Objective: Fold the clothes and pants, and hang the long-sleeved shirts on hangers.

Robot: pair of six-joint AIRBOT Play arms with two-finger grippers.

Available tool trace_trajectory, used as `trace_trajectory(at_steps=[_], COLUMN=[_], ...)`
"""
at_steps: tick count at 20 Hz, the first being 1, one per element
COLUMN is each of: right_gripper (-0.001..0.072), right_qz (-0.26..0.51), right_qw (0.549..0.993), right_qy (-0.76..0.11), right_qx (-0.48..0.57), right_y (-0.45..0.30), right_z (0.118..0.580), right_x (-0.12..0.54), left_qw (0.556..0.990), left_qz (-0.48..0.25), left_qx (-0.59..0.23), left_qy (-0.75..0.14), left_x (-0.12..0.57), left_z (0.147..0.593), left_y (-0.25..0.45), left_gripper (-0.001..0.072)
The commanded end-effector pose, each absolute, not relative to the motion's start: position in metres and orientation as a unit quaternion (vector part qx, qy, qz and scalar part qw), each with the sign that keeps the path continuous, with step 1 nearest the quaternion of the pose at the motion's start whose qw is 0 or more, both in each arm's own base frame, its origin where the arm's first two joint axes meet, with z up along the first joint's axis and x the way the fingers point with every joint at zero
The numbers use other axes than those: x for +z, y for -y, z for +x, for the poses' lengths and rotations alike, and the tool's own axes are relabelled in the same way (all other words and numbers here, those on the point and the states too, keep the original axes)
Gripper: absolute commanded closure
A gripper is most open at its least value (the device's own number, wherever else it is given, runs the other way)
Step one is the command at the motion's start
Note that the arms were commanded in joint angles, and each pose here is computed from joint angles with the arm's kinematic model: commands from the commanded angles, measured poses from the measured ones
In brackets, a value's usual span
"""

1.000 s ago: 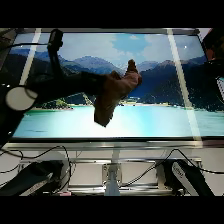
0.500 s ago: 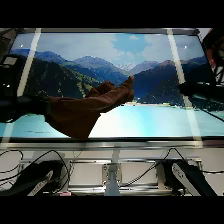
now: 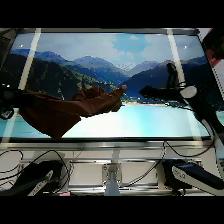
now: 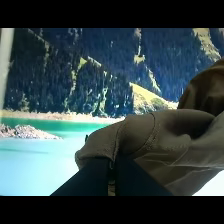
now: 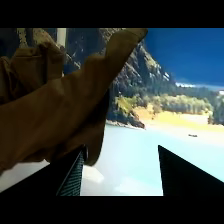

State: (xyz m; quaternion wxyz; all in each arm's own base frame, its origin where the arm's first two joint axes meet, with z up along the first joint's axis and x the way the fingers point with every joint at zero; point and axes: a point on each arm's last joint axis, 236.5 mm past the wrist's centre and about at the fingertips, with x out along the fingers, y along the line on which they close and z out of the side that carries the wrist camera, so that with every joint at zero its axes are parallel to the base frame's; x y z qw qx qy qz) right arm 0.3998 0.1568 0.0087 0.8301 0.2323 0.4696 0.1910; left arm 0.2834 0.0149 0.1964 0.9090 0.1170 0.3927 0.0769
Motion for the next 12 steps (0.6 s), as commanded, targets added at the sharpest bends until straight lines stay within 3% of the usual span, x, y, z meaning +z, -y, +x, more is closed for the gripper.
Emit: trace_trajectory(at_steps=[1, 7, 12], right_gripper=[0.0233, 0.0233, 0.0268], right_qz=[0.289, 0.332, 0.359], right_qw=[0.801, 0.748, 0.71], right_qy=[-0.492, -0.541, -0.578], right_qx=[0.182, 0.194, 0.183], right_y=[-0.189, -0.218, -0.228], right_z=[0.428, 0.473, 0.482], right_x=[-0.025, -0.046, -0.068], left_qw=[0.914, 0.914, 0.909], left_qz=[0.12, 0.12, 0.119], left_qx=[0.083, 0.083, 0.076], left_qy=[-0.379, -0.38, -0.393], left_x=[0.202, 0.201, 0.192], left_z=[0.288, 0.288, 0.294], left_y=[-0.018, -0.018, -0.012], left_gripper=[0.0691, 0.0691, 0.069])
